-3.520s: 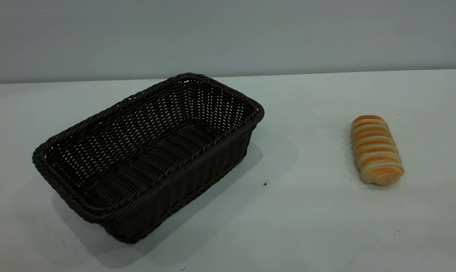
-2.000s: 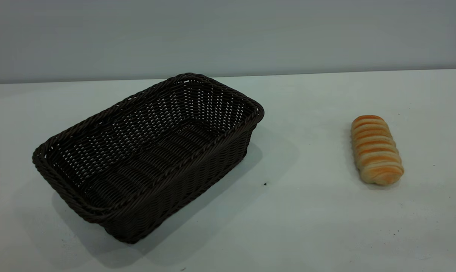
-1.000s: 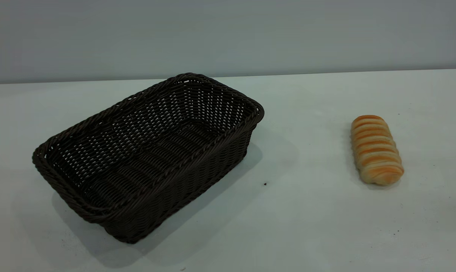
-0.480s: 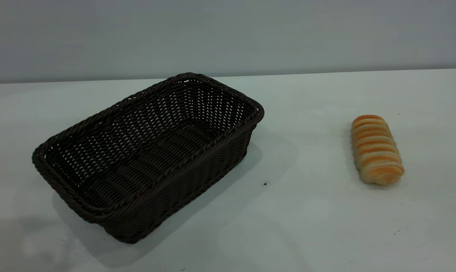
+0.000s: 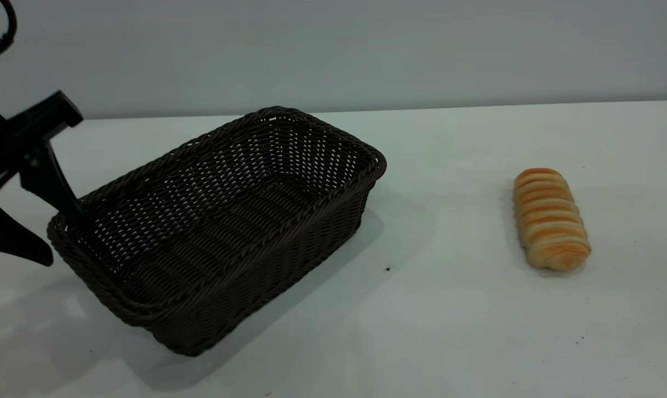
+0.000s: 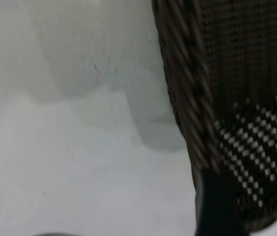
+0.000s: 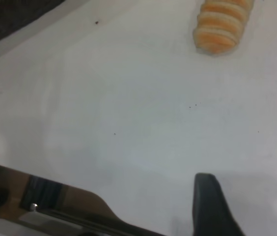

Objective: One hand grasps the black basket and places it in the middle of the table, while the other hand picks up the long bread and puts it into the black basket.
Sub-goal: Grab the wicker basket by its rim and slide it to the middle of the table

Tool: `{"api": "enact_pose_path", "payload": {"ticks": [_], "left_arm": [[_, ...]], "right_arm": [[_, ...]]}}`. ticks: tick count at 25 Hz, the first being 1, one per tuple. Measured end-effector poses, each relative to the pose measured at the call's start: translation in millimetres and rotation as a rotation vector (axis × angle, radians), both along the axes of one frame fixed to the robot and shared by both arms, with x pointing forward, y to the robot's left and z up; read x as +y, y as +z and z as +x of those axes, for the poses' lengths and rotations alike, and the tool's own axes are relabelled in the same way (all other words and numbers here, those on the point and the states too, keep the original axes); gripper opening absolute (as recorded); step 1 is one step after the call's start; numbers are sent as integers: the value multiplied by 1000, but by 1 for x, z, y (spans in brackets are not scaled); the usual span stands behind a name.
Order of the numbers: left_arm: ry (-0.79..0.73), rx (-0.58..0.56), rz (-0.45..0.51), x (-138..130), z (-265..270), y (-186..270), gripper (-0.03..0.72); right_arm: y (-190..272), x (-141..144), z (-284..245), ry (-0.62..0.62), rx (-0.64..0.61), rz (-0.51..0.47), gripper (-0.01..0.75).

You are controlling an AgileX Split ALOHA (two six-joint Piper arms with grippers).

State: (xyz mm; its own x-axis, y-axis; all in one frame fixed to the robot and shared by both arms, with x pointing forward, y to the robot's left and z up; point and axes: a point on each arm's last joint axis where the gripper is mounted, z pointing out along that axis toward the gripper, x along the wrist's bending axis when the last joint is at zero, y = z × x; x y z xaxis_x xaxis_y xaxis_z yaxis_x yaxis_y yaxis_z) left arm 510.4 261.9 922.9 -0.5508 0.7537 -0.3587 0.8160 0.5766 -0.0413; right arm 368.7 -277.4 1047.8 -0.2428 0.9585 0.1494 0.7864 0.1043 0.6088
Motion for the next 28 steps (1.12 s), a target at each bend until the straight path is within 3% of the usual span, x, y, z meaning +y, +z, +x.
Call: {"api": "enact_pose_path", "payload": {"ticks": [17,20,23,24,28], "left_arm": [[63,51,46,-14,16,-63,429],[53,57,55,-16,18,-80,361],[65,50,39,-17,20,-85,160],[35,26,41,-18,24,-83,133],[-204,-32,13,-26,40,-69,135]], "right_arm": [[0,0,0,0,0,3,385],[0,0,0,0,0,3,385],[0,0,0,0,0,3,385],[0,0,0,0,0,3,385],[0,0,0,0,0,3,385]]}}
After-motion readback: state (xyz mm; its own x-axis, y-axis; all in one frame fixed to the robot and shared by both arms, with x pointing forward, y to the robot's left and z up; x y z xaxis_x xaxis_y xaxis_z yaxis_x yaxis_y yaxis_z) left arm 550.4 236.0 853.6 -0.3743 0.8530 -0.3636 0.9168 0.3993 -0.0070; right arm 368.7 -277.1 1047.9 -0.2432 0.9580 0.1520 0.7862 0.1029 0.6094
